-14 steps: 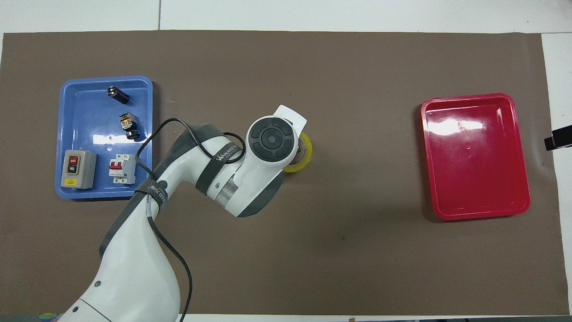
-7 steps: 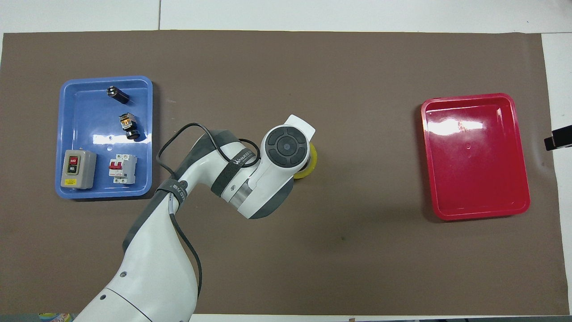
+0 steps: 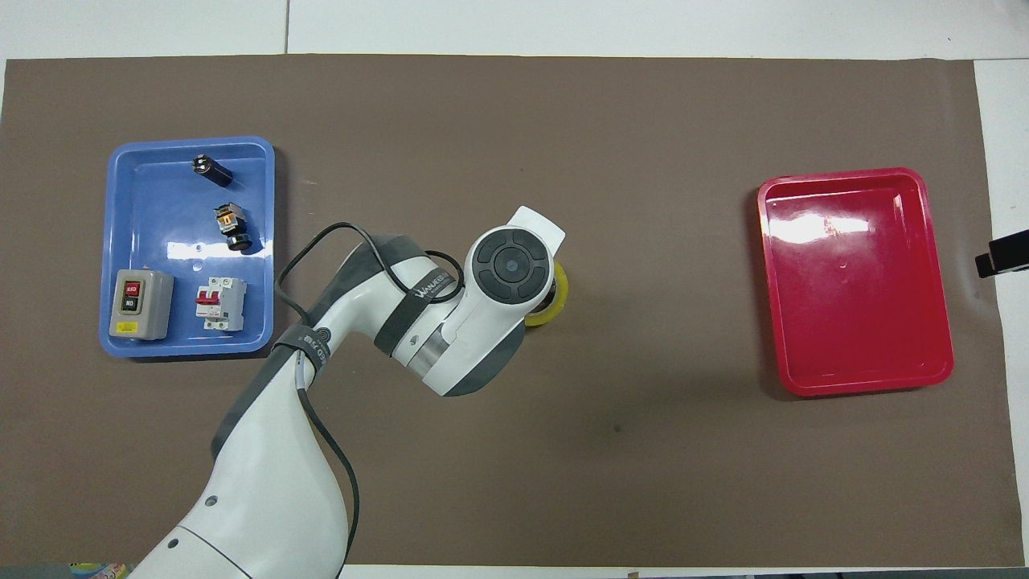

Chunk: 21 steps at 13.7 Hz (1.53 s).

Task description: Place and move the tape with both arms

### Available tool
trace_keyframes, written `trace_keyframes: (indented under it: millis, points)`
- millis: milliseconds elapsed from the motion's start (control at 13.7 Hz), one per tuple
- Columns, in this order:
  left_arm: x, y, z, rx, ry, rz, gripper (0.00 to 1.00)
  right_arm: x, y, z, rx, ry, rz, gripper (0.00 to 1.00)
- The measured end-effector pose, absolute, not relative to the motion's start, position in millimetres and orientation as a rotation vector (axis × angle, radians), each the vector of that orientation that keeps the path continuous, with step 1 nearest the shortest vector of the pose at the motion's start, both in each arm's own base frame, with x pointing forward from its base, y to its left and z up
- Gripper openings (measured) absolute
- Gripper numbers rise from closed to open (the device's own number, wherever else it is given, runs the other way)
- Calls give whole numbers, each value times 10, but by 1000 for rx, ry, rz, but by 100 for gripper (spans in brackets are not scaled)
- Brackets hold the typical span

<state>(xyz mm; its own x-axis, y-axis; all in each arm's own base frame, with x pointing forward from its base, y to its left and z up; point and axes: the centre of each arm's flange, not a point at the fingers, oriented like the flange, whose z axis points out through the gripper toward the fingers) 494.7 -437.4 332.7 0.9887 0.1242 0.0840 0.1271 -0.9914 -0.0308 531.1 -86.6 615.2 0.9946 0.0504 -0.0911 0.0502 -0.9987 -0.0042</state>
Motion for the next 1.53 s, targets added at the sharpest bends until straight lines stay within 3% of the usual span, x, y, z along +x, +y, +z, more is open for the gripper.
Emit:
trace_keyframes:
  millis: [73, 291, 583, 1019, 1529]
  points:
    - [4999, -4235, 3479, -3103, -218, -147, 99, 5285, -864, 6104, -3131, -79, 163, 100]
    - [5152, -3445, 4097, -3116, -243, -204, 100, 5268, -692, 5956, -3120, -134, 120, 100]
    - [5330, -2430, 4618, -3100, -206, -217, 100, 5359, 726, 5673, -3123, -183, -37, 100]
    - [5618, -1000, 5088, -3132, -95, -106, 100, 5710, 2299, 4422, -3056, -60, -185, 100]
    - [5573, 43, 5934, -3166, -41, 27, 100, 5480, 3379, 3393, -3072, -102, -163, 100]
